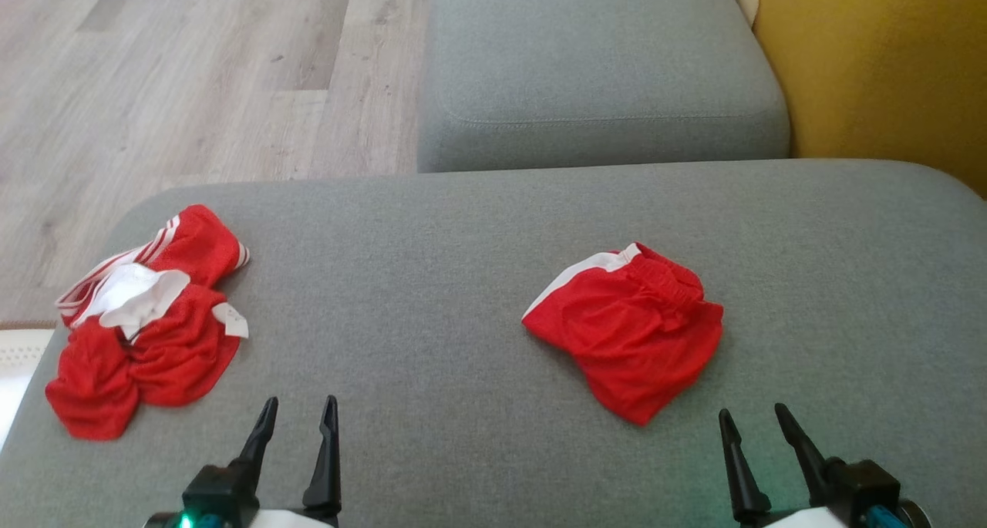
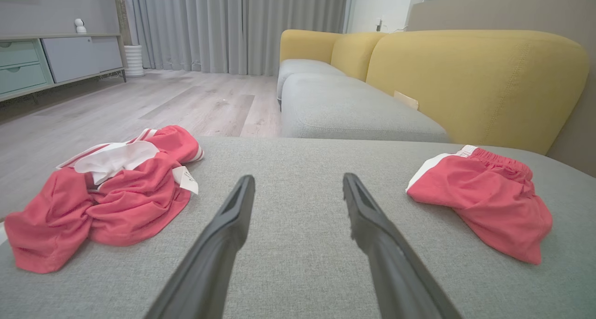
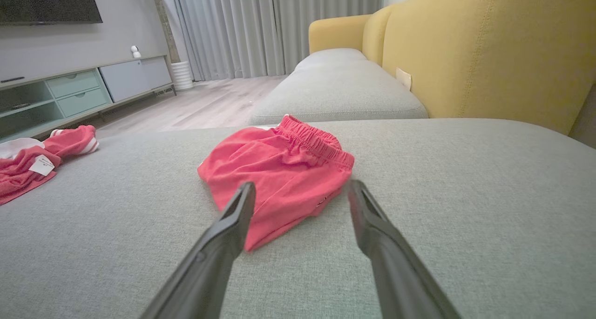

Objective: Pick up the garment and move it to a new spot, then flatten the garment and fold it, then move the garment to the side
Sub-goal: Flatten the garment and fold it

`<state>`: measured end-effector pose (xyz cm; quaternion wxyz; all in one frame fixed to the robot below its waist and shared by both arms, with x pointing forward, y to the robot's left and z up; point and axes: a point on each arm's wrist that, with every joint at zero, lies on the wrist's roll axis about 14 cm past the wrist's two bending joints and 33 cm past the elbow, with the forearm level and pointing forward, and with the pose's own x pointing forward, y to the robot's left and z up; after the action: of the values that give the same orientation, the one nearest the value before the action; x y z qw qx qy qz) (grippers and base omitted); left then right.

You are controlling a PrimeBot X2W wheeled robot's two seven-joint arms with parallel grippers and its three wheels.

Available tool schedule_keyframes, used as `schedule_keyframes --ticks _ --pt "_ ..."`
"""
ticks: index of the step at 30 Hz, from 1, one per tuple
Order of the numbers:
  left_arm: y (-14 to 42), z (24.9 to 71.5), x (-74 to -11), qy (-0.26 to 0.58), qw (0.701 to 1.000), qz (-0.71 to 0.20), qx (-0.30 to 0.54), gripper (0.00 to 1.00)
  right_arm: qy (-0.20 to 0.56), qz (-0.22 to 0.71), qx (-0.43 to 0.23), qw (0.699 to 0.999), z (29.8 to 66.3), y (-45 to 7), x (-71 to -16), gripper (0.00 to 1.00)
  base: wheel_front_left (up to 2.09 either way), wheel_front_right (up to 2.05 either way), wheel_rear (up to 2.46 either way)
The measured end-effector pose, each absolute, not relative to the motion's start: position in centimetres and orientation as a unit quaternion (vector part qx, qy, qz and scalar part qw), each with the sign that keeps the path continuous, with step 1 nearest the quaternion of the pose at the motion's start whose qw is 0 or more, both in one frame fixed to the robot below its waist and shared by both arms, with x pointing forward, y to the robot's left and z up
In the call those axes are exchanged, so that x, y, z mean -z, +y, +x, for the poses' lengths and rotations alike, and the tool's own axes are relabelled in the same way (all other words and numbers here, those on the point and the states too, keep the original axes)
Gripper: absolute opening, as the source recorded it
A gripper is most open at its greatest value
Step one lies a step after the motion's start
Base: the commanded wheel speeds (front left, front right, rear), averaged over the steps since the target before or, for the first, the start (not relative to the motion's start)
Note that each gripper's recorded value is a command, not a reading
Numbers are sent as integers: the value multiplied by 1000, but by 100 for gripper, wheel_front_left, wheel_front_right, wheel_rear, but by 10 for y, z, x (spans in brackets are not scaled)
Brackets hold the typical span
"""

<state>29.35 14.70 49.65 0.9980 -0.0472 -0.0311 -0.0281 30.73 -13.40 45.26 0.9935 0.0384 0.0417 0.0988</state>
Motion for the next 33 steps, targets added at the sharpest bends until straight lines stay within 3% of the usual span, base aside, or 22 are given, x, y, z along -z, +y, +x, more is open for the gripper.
schedule_keyframes --ticks 33 --pt "146 297 -489 -20 999 -25 24 100 26 33 -101 994 315 -133 -463 100 0 0 0"
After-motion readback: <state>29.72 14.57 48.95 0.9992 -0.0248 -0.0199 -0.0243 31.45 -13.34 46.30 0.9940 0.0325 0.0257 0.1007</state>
